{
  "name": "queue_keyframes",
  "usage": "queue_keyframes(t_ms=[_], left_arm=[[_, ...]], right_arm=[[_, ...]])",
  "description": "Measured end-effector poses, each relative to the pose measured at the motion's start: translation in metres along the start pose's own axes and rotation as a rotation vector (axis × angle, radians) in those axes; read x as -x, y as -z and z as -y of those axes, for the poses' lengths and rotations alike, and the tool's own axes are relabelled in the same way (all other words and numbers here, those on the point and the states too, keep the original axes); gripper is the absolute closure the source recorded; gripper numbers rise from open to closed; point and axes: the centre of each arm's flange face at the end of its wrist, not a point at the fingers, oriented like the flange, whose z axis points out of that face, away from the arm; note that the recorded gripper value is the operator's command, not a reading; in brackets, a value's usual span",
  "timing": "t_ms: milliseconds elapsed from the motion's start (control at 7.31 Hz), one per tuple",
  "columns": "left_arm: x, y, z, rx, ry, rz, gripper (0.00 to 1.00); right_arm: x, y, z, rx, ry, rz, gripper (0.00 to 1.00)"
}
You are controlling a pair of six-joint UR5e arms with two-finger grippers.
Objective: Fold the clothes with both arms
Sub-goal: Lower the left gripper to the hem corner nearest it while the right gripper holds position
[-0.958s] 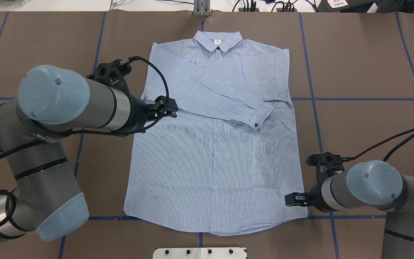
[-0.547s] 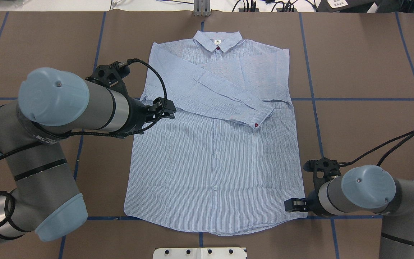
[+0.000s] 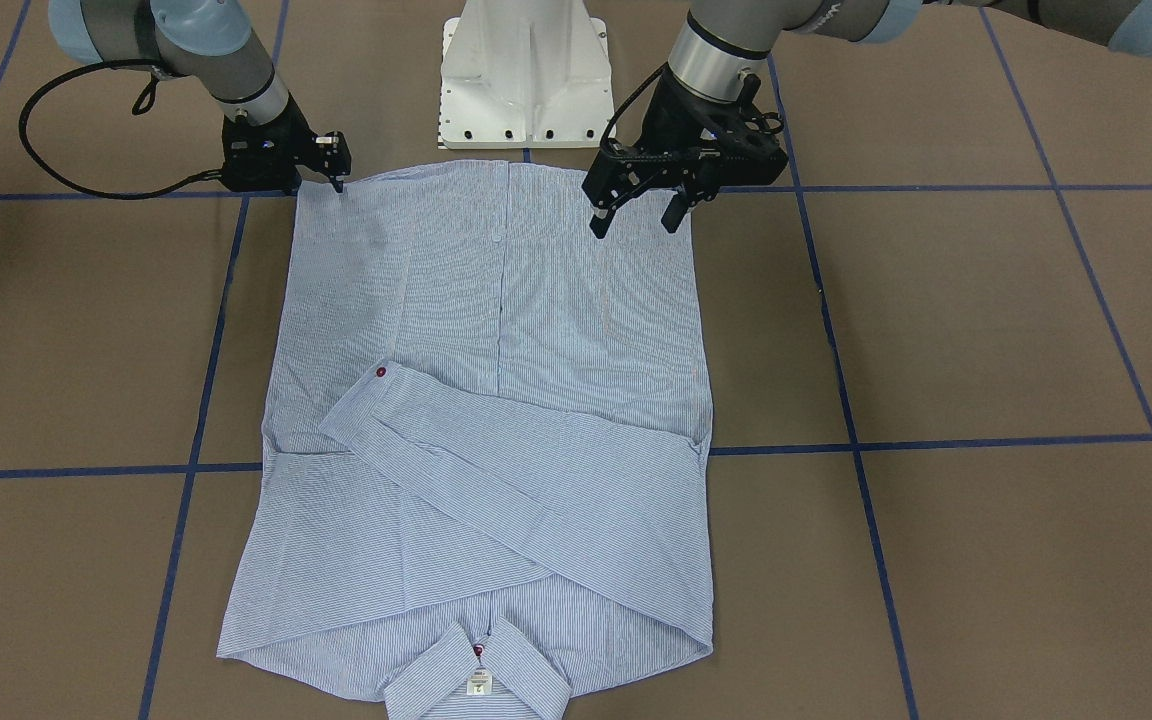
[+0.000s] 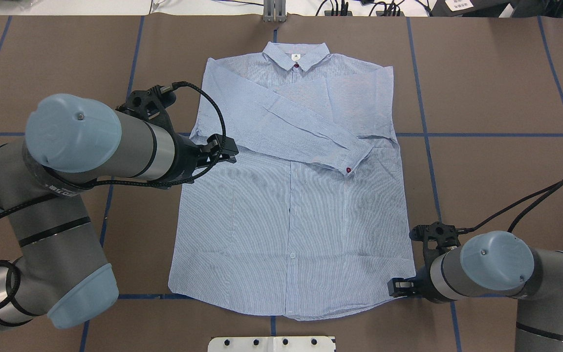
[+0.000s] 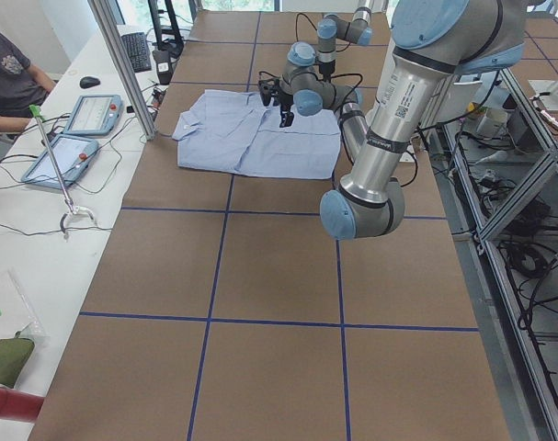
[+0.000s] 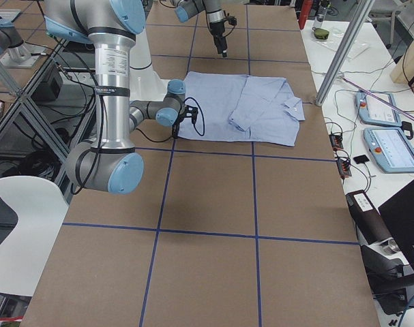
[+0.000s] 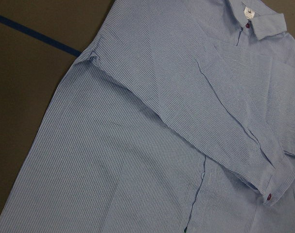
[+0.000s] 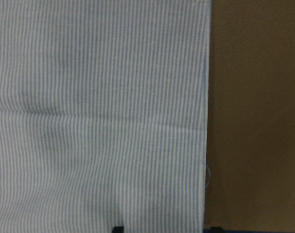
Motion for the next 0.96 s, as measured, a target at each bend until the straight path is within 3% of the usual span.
queue_keyframes(t_ms=[411,547,684,821,958], left_arm=[[0.0001,0.0002,0.0007,-0.001,0.001,0.000,0.00],[0.0000,0.0003,0.0008,-0.002,0.000,0.000,0.00],[0.0001,0.0004,0.0011,-0.003,0.000,0.000,0.00],[0.0001,0.0005,0.0014,-0.004,0.000,0.000,0.00],[0.0001,0.0006,0.0015,-0.004,0.000,0.000,0.00]], right_arm=[[-0.0016,-0.0007,0.0004,0.000,-0.003,-0.004,0.57],[-0.0022,0.0000,0.0004,0.002,-0.004,-0.003,0.65],[-0.0025,0.0009,-0.0002,0.007,-0.004,-0.001,0.93],[-0.0025,0.0015,-0.0006,0.010,-0.005,0.000,1.00],[-0.0015,0.0032,-0.0010,0.011,-0.004,0.004,1.00]])
